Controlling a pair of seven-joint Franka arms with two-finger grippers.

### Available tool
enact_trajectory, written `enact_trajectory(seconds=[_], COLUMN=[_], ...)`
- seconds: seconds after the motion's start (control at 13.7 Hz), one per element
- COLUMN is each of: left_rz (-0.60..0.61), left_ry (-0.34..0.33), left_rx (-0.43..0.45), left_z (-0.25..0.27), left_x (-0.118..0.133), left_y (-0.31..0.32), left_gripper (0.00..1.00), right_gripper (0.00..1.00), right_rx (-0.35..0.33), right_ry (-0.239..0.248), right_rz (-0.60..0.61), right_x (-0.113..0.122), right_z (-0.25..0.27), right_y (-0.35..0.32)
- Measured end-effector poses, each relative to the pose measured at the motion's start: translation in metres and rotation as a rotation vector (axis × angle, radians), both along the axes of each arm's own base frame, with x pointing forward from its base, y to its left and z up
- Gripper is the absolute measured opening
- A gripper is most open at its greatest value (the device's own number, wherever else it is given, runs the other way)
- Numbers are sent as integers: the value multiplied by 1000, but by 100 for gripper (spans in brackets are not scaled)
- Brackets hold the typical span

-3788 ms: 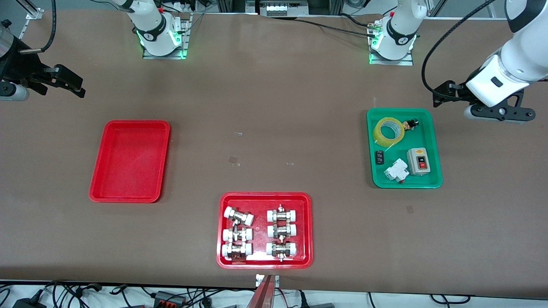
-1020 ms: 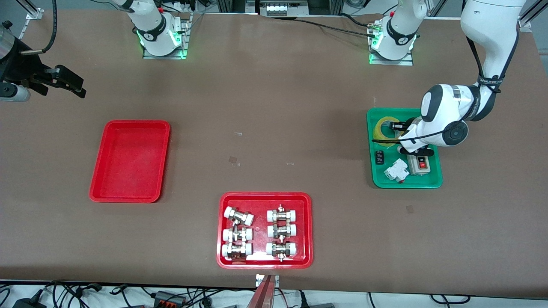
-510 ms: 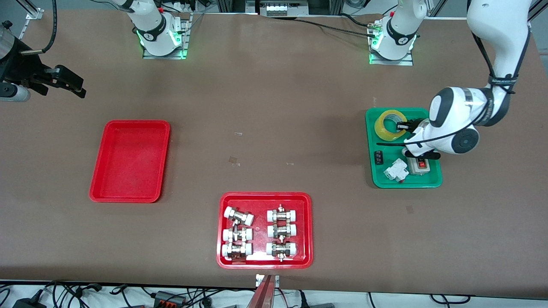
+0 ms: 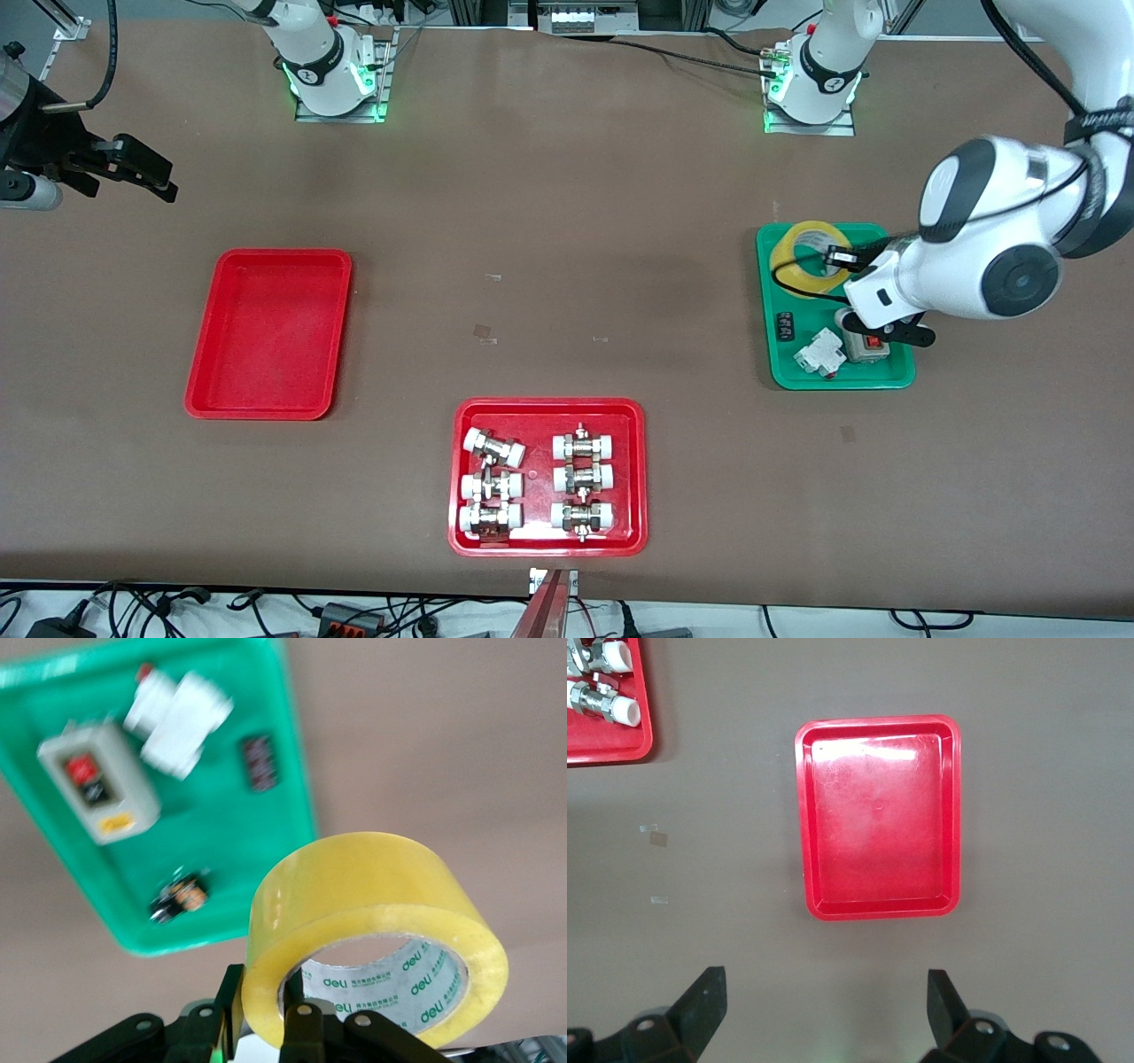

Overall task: Left arm passes tape to right arm into tray
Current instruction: 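Lift the tape with the left gripper while the right gripper reaches toward it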

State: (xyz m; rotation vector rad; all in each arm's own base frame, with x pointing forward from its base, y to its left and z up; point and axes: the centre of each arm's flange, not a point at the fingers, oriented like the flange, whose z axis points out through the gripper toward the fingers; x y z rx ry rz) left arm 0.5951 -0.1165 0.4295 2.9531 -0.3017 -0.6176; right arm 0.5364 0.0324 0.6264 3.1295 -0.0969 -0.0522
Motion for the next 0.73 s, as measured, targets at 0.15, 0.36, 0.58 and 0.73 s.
enact_trajectory(seconds=[0.15,0.36,0.58,0.73], left_rz=[-18,43,204,346], left_ry=[-61,-43,-2,-18], left_rx=[-108,-210,-264,-313], left_z=[41,58,22,-8], left_x=[5,2,6,12], left_y=[-39,-101,-172,-224], left_gripper=[22,22,22,22], right_gripper=[100,100,100,100], right_rx=[6,21,50,172], right_ry=[20,47,115,174], right_rz=[2,17,134,156], right_x=[4,9,9,7], right_z=[-8,-21,-36,-47], right_y=[1,7,10,13])
